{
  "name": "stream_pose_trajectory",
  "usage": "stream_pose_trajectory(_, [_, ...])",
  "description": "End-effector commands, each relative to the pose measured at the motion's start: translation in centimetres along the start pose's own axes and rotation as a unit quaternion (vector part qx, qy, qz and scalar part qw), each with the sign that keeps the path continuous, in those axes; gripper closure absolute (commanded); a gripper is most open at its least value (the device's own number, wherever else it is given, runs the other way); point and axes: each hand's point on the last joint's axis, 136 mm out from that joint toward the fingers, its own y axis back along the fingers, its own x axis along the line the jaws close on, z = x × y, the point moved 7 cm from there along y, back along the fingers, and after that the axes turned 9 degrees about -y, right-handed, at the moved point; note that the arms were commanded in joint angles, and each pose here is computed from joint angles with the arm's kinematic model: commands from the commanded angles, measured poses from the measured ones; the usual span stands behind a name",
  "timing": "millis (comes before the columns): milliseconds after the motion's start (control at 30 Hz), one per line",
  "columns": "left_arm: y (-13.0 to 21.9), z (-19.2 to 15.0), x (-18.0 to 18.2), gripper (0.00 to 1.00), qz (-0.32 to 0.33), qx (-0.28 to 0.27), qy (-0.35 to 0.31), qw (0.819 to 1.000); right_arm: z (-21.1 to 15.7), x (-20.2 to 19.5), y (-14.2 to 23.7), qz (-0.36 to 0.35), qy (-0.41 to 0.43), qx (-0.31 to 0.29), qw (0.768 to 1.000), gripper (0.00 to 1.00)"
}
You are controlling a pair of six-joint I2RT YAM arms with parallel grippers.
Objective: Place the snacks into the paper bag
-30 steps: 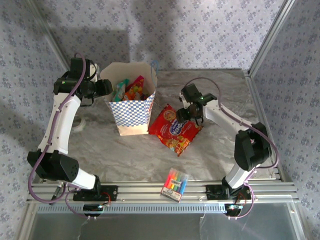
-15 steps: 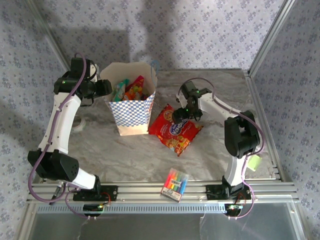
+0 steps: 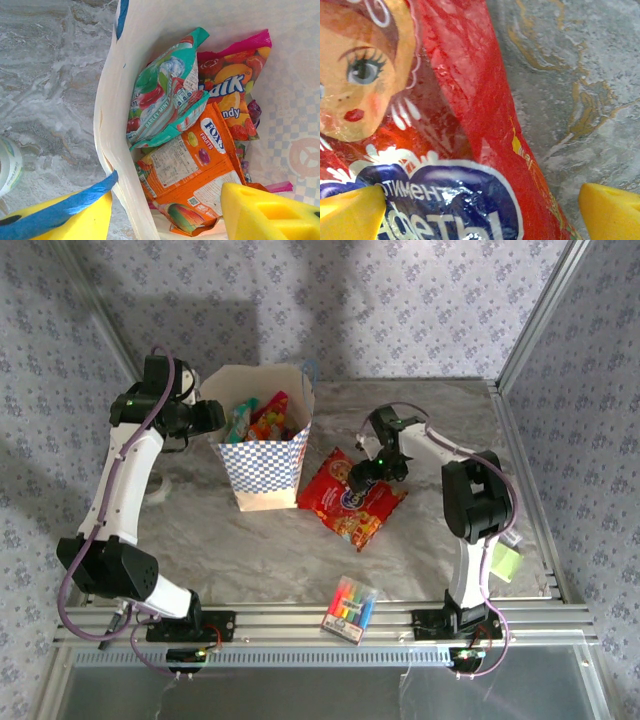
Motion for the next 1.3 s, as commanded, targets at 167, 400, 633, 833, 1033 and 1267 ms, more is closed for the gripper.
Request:
stream_pose_trajectory(167, [0.0,0.1,-0.2,0.4,0.005,0.002,0.008,1.0,0.2,0.2,-1.1,0.009,0.027,0.034,0.999,0.01])
stream_pose_trajectory(400, [-0.2,0.3,-0.3,0.4,0.005,0.004,0.009,1.0,0.9,-2.4,-1.2,-0.006,-0.067,0.022,0.997,0.11])
stream_pose_trajectory(633, [-0.2,0.3,-0.5,0.4,0.005,0.006,0.006,1.0,1.6,-5.3,1.1,0.029,-0.198,-0.054,0.978,0.25])
stream_pose_trajectory(833, [-0.1,0.0,-0.7,0.4,0.003,0.006,0.005,1.0,1.1,-5.8,2.2,0.062,-0.268,-0.085,0.958,0.33])
stream_pose_trajectory(1033, [0.4,-0.2,-0.9,0.4,-0.001,0.001,0.004,1.0,-0.3,-5.4,2.5,0.074,-0.369,-0.112,0.92,0.47])
stream_pose_trajectory(1267, [0.4,-0.8,-0.8,0.4,-0.002,0.001,0.002,1.0,-2.1,-4.0,3.7,0.11,-0.392,-0.13,0.904,0.15])
